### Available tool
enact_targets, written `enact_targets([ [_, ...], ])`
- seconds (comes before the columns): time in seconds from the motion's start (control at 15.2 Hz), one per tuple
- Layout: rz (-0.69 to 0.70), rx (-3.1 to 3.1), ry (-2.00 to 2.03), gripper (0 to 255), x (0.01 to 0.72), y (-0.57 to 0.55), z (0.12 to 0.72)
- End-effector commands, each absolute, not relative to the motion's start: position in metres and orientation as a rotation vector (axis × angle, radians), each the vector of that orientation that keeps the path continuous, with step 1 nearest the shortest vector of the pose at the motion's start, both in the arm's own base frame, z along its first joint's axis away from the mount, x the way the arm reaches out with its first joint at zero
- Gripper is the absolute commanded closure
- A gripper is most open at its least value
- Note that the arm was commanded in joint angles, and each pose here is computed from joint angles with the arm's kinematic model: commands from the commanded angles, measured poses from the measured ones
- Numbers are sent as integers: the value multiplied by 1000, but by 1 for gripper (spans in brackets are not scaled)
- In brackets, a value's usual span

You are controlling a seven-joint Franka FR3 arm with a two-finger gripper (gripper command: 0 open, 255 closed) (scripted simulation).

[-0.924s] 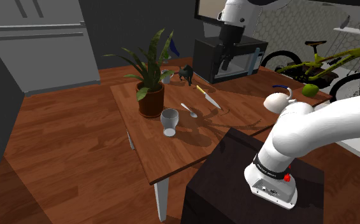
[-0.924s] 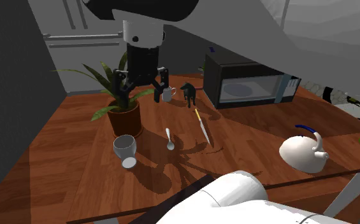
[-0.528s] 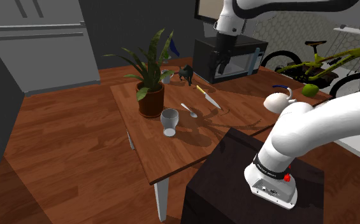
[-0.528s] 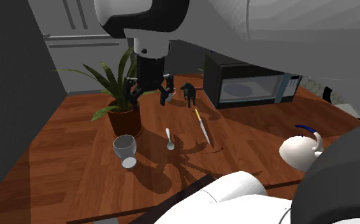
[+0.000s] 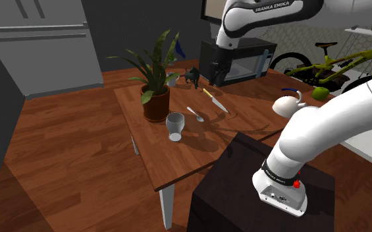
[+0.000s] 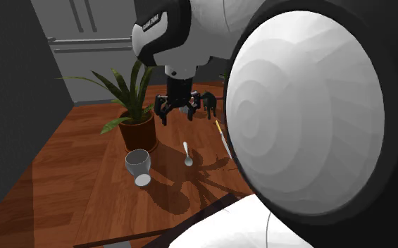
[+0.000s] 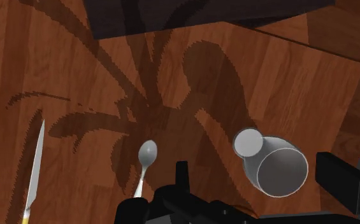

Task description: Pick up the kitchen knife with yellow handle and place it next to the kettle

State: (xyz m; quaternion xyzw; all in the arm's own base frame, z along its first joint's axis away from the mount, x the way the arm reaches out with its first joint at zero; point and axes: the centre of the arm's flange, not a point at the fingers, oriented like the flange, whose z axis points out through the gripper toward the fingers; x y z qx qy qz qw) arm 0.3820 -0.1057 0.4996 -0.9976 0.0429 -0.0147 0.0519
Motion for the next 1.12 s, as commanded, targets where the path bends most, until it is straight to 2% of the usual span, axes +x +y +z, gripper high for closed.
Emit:
enact_targets([
  [0.0, -46, -3040, 158, 0, 391, -123, 481],
  [1.06, -40, -3069, 372, 0, 473, -261, 353],
])
